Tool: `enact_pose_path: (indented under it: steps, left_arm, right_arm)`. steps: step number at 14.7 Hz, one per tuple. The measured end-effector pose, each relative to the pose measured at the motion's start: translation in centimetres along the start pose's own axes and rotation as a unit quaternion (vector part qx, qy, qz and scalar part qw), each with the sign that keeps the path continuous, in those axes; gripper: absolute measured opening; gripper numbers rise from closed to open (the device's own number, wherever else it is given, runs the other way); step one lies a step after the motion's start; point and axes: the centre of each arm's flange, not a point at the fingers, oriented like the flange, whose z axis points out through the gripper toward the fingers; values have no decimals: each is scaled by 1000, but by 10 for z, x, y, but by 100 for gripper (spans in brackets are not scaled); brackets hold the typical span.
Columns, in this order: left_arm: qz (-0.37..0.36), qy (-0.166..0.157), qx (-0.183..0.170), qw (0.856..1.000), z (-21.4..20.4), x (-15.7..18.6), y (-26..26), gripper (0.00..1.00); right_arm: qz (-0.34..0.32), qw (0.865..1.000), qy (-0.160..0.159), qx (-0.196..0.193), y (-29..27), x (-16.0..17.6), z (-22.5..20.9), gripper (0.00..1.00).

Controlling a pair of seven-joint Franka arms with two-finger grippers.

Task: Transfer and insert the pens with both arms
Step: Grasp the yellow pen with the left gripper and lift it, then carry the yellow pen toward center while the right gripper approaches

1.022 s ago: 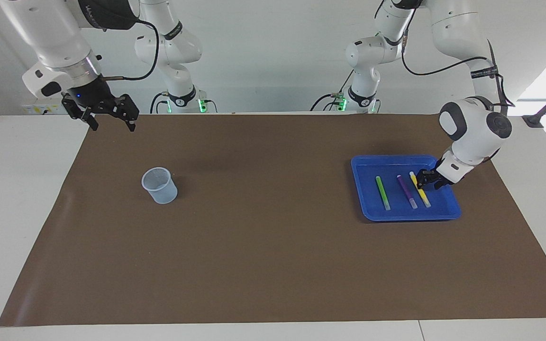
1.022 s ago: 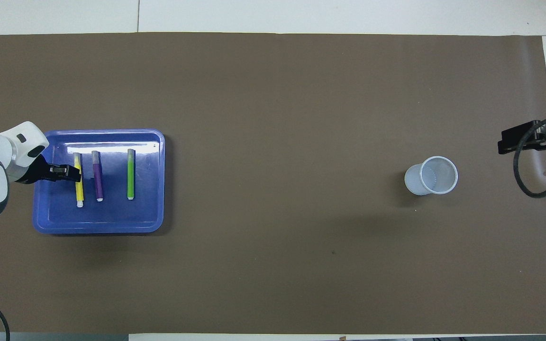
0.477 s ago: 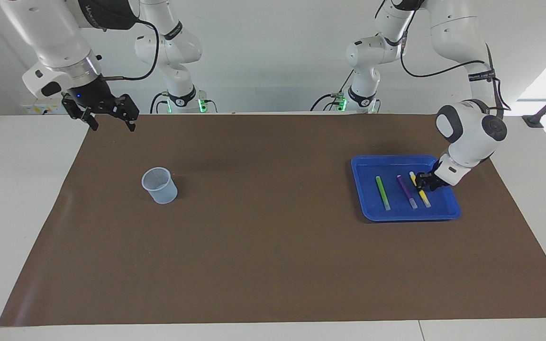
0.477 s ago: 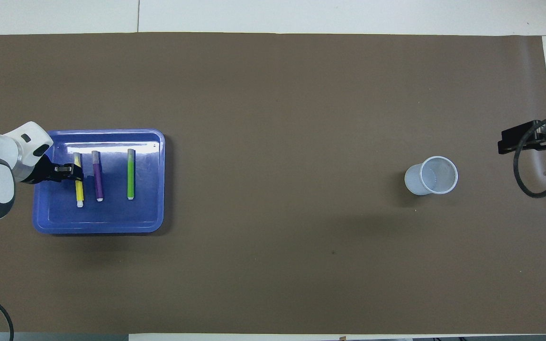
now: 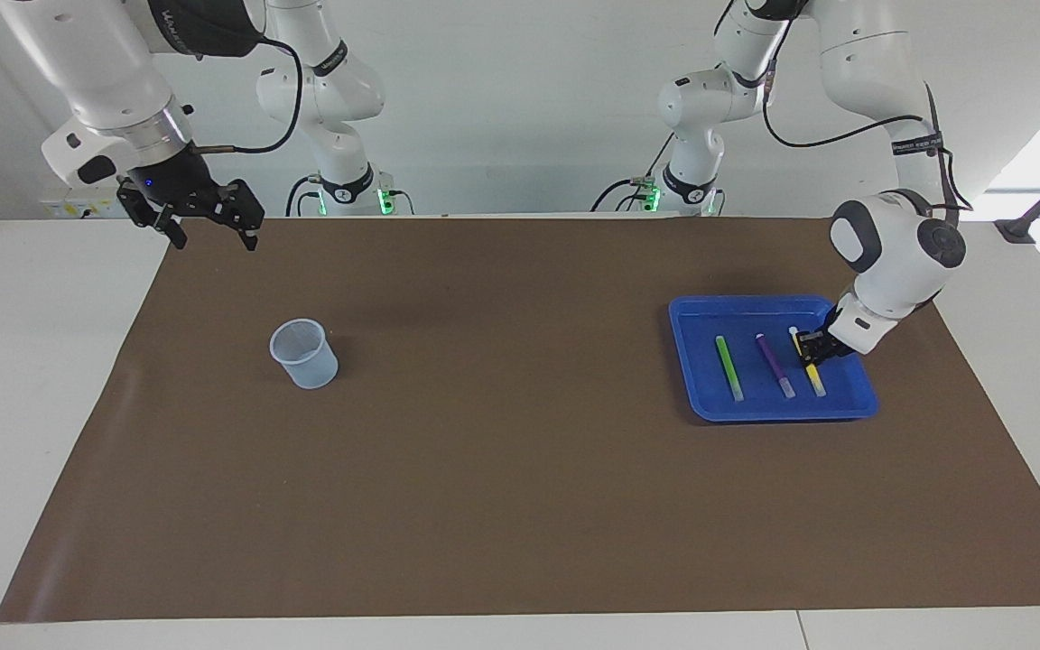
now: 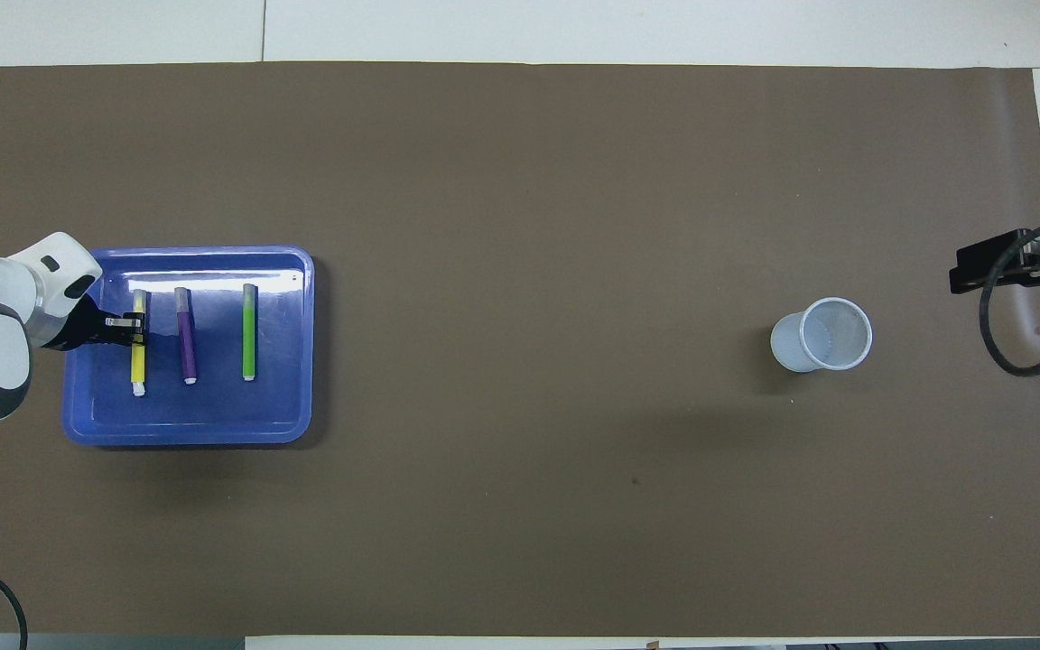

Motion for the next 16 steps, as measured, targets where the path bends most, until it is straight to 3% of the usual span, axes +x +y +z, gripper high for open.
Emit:
enact_pose_path:
  steps: [5,10,13,16]
  left_arm:
    - [2,-11,-2,1000,-15,6,1,16]
    - [-34,-51,-6,998,-89,23,28,16]
    - [-105,-77,-15,991,-131,22,64,16]
    - [-234,-95,-67,965,-173,17,117,16]
  right_arm:
    - [20,1000,0,1,22,0,0,100]
    - [20,1000,0,1,22,0,0,100]
    - [19,1000,-1,1,21,0,0,100]
    - [18,1000,-1,1,19,0,0,100]
